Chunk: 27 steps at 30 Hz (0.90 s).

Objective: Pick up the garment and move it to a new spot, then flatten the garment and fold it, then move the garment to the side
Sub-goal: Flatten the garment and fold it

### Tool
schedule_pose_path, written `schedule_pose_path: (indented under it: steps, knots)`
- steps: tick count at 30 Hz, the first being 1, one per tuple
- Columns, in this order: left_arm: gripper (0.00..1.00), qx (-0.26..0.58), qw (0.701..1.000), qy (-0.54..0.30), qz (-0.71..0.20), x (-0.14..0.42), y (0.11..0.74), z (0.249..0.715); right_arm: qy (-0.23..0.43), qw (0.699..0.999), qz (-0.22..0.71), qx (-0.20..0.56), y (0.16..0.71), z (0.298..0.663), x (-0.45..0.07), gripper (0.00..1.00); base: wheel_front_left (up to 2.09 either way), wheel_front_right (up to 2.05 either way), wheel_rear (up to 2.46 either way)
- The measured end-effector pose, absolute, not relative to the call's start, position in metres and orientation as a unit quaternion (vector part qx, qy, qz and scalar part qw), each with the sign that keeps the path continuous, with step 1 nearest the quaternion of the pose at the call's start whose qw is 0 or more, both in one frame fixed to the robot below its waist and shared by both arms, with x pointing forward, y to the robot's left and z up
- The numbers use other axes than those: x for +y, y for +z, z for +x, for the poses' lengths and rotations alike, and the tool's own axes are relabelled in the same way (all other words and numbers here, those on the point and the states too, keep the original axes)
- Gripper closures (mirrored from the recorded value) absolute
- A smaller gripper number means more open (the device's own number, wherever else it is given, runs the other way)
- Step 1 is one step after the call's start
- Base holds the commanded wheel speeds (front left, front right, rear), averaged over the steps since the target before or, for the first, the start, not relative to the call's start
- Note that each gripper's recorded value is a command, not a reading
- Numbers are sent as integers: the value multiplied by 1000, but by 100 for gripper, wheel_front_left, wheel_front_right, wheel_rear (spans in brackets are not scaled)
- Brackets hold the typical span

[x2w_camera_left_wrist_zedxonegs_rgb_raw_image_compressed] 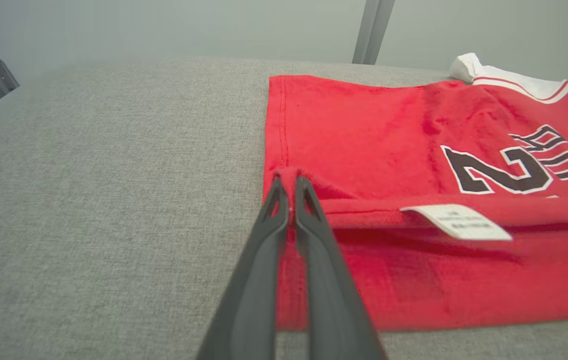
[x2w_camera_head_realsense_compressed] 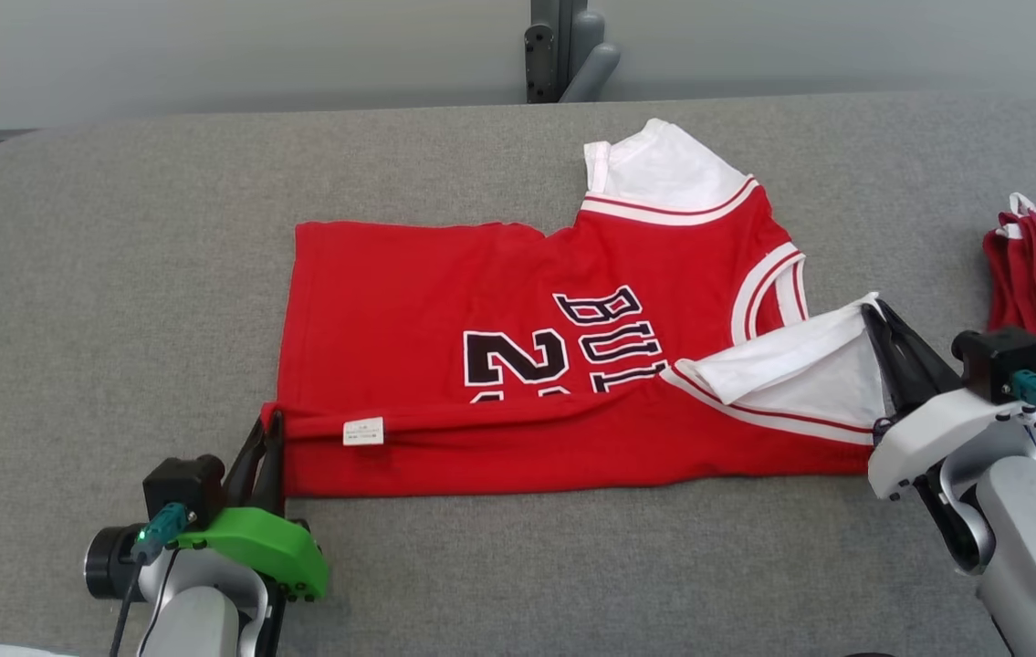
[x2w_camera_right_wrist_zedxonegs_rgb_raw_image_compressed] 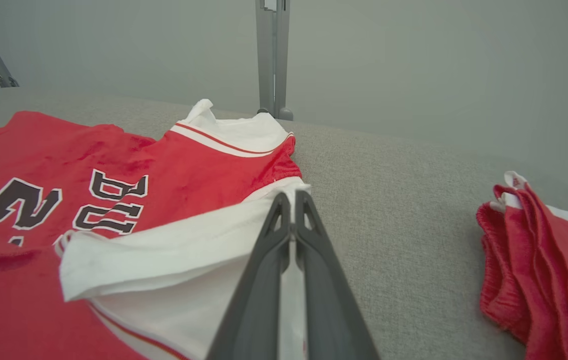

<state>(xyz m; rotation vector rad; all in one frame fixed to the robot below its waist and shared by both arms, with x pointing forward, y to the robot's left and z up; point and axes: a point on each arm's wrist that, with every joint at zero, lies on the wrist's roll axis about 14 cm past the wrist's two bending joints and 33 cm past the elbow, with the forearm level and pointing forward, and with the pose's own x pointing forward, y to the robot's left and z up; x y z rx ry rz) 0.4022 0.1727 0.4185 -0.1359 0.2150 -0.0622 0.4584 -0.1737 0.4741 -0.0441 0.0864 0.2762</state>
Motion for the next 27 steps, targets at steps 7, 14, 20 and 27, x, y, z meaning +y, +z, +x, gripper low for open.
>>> schedule_pose_path:
  steps: [7, 14, 20, 27]
  knots:
    - [100, 118, 991, -28, -64, 176, 411, 416, 140, 989, -30, 49, 468, 479, -171, 100, 0, 0, 0]
    - [100, 124, 990, -29, -58, 177, 406, 426, 142, 988, -35, 55, 461, 493, -168, 100, 0, 0, 0]
    - [100, 127, 990, -29, -51, 179, 404, 436, 139, 988, -35, 63, 453, 502, -168, 100, 0, 0, 0]
    - [100, 125, 991, -28, -47, 181, 404, 446, 142, 987, -40, 65, 449, 513, -165, 100, 0, 0, 0]
